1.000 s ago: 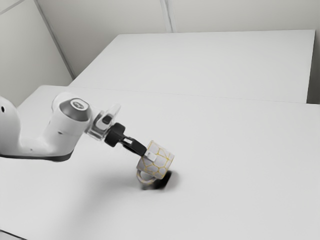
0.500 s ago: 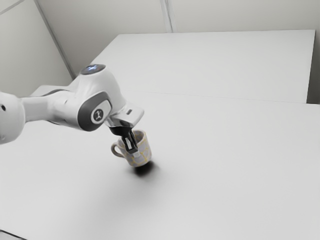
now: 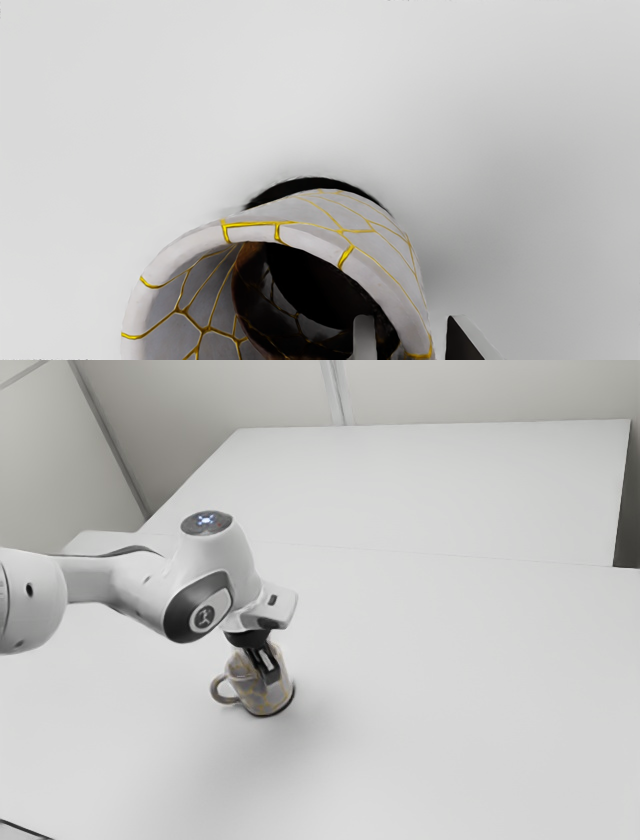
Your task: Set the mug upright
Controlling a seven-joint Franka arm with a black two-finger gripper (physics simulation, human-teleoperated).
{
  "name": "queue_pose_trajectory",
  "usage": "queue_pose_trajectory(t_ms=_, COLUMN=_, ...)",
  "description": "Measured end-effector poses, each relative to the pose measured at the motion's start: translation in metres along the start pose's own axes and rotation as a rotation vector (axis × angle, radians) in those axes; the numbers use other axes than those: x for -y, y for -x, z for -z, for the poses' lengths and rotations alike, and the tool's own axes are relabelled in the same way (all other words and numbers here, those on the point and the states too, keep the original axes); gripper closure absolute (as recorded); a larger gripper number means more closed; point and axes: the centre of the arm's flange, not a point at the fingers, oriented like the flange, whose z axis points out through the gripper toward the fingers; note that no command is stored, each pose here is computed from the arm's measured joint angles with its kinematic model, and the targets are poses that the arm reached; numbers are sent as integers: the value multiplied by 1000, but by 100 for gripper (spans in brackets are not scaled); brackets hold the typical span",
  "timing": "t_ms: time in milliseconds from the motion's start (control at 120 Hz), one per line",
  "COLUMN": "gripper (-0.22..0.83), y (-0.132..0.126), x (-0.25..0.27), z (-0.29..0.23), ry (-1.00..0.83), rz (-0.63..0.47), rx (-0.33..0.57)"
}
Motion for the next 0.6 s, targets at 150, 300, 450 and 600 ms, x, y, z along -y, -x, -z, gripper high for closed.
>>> queue_pose_trajectory(t_ms=150, gripper=27, y=-2, x=0, z=10, ry=-12, rz=59, rx=-21)
queue_pose_trajectory(t_ms=300, gripper=13, y=-7, x=5, z=48, ry=-19, rz=157, rx=-43)
queue_pose_trajectory(t_ms=450, gripper=7, y=-27, x=42, z=108, ry=-1, rz=325, rx=-45)
queue_pose_trajectory(t_ms=600, gripper=3, y=-32, x=84, z=174, ry=13, rz=445, rx=-54)
